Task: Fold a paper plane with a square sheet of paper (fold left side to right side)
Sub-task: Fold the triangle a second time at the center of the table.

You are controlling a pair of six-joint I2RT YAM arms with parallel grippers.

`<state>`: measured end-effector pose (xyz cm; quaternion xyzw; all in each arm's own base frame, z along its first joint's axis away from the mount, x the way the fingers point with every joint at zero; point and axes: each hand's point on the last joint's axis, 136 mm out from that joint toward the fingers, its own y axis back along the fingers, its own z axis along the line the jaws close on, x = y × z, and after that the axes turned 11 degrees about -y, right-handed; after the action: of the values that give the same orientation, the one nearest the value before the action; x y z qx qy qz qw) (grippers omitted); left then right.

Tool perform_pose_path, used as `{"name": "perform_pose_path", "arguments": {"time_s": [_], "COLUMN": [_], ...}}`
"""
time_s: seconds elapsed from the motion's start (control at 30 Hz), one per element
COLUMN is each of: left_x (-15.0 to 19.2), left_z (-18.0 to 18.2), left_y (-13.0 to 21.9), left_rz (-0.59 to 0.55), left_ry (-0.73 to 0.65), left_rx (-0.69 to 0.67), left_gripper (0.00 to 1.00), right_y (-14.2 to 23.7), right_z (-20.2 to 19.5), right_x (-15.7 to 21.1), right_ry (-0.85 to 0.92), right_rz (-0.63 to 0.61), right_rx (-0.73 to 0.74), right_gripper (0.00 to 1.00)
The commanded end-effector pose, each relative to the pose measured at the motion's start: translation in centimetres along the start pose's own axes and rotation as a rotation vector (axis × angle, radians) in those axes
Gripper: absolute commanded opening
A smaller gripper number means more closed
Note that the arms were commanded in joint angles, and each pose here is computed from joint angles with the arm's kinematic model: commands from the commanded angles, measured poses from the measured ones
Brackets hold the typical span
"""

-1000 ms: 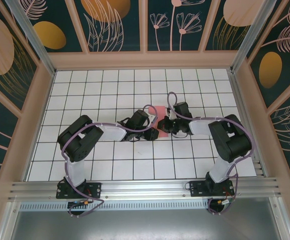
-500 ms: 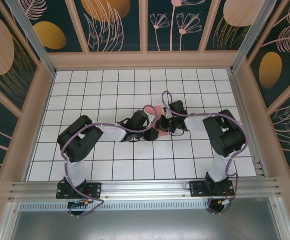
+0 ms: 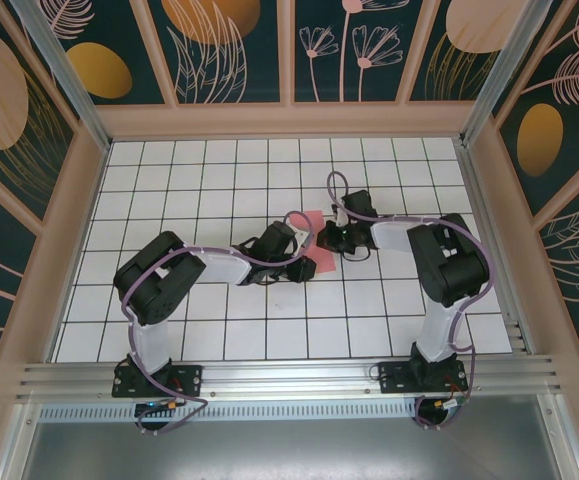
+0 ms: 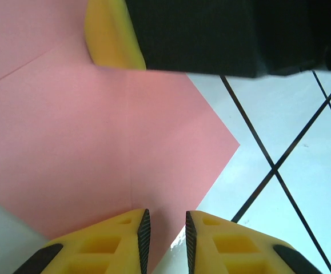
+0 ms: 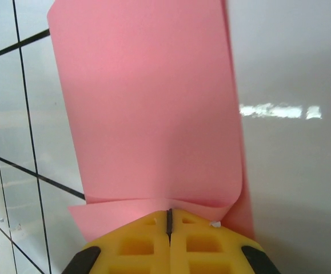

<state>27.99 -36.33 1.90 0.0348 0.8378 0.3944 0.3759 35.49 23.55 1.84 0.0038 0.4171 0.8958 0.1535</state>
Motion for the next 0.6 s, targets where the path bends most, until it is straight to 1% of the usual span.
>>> {"name": "perform_pose_path", "arguments": {"time_s": [0.0,0.23,0.57], "left_x": [6.1,6.0,6.1], "left_z": [1.8,1.6,1.4], "left_y": [0.2,0.6,0.7], "left_rz": [0.19,0.184,0.185], "left_ry": [0.073,0.07,0.071], "left_rx": [-0.066,-0.063,-0.053], "left_gripper": [0.28,0.28,0.28], "right_y": [0.2,0.0,0.9], "right_z": [-3.2,-4.1,-4.3], "right_x": [-3.1,-3.3,-4.8], "right_ry": [-0.004,-0.009,-0.022], "right_rz": [-0.085,-0.082,-0.106], "right_rx": [0.119,0.149,0.135], "right_gripper": [0.03,0.04,0.04]}}
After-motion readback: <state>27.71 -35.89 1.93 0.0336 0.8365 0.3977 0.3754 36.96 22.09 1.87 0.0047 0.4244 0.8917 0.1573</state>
